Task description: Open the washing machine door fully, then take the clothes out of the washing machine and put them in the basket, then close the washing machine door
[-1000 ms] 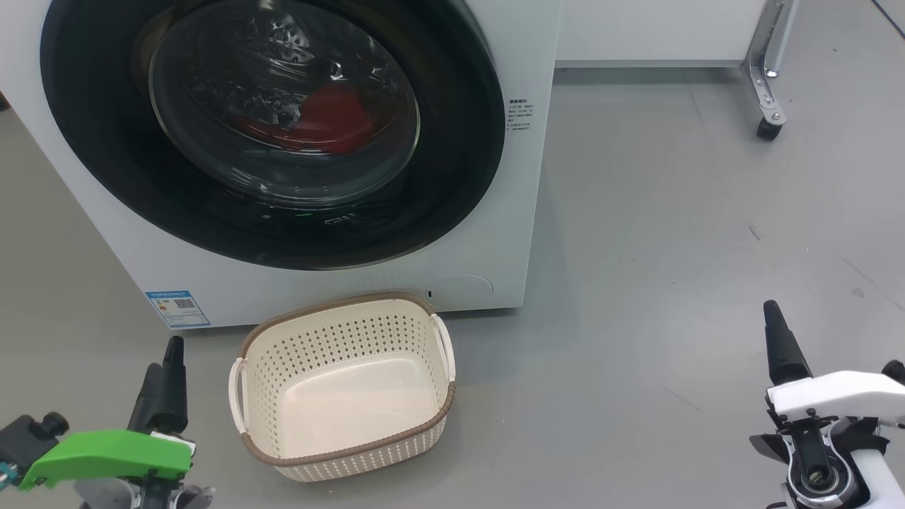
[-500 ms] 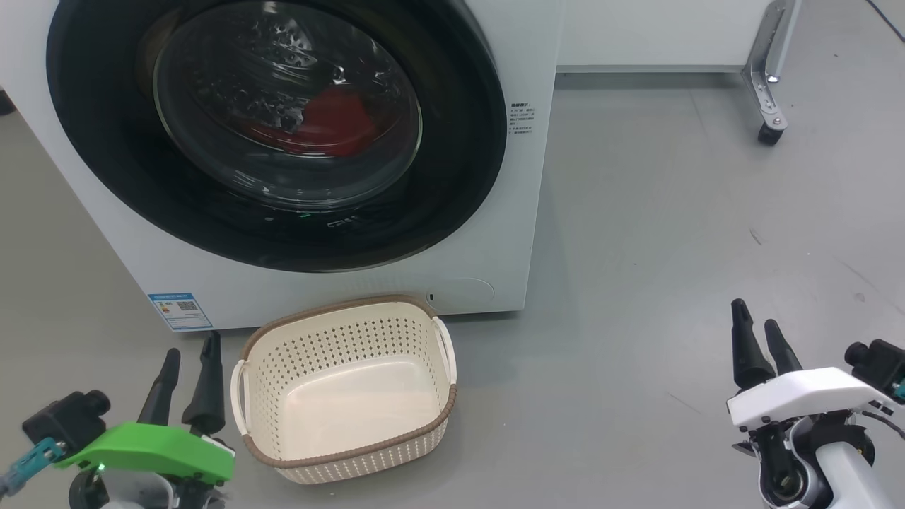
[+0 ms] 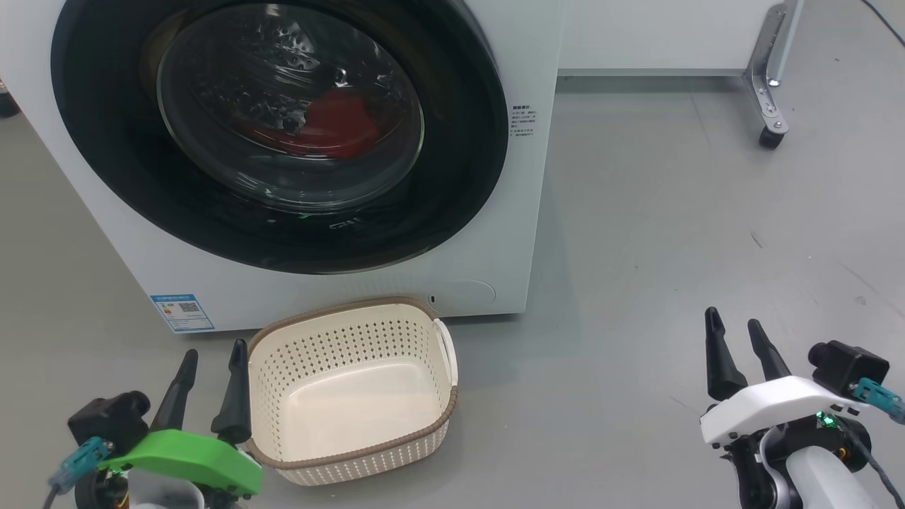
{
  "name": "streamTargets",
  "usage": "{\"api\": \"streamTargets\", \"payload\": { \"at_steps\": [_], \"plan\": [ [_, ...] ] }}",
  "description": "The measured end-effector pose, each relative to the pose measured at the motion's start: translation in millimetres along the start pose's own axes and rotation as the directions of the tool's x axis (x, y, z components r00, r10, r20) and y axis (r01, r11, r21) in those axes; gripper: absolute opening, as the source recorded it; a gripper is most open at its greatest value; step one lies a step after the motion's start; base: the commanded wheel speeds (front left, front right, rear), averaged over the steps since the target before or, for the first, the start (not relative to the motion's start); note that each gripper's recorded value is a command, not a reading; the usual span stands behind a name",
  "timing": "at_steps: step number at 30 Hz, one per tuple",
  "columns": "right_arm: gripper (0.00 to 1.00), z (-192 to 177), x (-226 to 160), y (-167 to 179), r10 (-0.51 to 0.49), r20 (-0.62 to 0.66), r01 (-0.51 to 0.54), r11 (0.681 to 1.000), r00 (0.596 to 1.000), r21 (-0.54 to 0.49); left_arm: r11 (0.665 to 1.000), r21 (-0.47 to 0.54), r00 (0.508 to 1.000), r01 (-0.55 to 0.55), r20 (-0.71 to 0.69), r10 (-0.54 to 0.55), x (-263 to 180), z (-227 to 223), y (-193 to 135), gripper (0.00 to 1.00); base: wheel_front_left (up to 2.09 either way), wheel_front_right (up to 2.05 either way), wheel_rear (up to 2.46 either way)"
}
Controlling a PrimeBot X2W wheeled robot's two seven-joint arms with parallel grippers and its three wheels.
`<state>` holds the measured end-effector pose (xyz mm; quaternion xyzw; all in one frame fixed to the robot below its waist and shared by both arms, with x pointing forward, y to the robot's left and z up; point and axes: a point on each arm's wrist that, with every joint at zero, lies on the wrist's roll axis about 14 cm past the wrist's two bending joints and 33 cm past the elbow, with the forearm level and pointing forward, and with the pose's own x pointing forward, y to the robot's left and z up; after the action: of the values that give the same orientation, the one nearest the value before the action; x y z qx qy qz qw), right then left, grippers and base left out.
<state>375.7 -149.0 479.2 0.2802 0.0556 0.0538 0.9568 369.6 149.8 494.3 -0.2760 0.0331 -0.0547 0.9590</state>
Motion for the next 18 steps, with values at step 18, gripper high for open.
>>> {"api": "streamTargets", "payload": {
  "at_steps": [18],
  "plan": [
    [1.00, -12, -1, 16, 0.056, -0.010, -0.057, 0.969, 0.998, -0.239, 0.975, 0.223, 1.000, 0.004, 0.000, -0.004, -4, -10, -2, 1.00, 0.00, 0.00, 0.00]
  ]
}}
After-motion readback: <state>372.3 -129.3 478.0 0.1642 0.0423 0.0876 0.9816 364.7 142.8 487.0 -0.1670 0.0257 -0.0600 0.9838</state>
